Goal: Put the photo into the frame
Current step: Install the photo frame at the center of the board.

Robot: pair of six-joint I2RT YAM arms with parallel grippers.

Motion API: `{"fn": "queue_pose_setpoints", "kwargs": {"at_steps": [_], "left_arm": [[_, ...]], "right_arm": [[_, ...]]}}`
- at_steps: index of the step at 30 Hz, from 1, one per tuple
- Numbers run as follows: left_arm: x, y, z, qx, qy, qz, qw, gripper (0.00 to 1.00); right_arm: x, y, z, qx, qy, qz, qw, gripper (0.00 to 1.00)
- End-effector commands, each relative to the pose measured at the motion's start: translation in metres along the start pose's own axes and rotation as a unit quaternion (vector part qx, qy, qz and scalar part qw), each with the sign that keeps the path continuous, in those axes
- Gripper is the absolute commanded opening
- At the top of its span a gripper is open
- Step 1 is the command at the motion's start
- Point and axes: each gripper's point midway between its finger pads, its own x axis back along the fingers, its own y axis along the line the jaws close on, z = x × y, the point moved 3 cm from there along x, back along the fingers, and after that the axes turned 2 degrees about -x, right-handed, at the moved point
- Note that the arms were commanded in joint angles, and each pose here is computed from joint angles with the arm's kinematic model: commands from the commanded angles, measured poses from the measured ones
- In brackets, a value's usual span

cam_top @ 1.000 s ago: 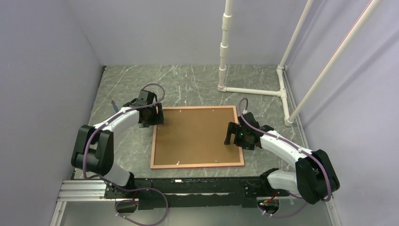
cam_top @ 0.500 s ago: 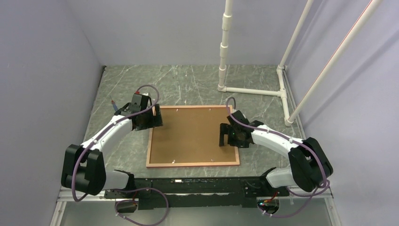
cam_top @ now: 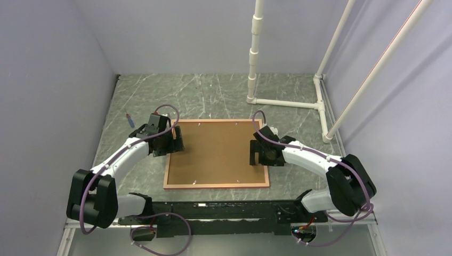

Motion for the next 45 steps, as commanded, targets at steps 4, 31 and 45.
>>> {"fn": "queue_pose_setpoints", "kwargs": {"at_steps": [4, 31, 45], "left_arm": [[0.003, -0.007, 0.002, 0.01, -0.008, 0.03, 0.999, 0.87], [0.005, -0.007, 0.007, 0.007, -0.004, 0.04, 0.999, 0.86], [0.026, -0.02, 0.01, -0.01, -0.025, 0.097, 0.995, 0.88]], "right_arm": [[-0.002, -0.012, -0.015, -0.011, -0.015, 0.005, 1.0, 0.87], [-0.017, -0.016, -0.014, -0.027, 0.031, -0.02, 0.999, 0.0], [-0.001, 0.002, -0.032, -0.041, 0.015, -0.09, 0.995, 0.65]]}}
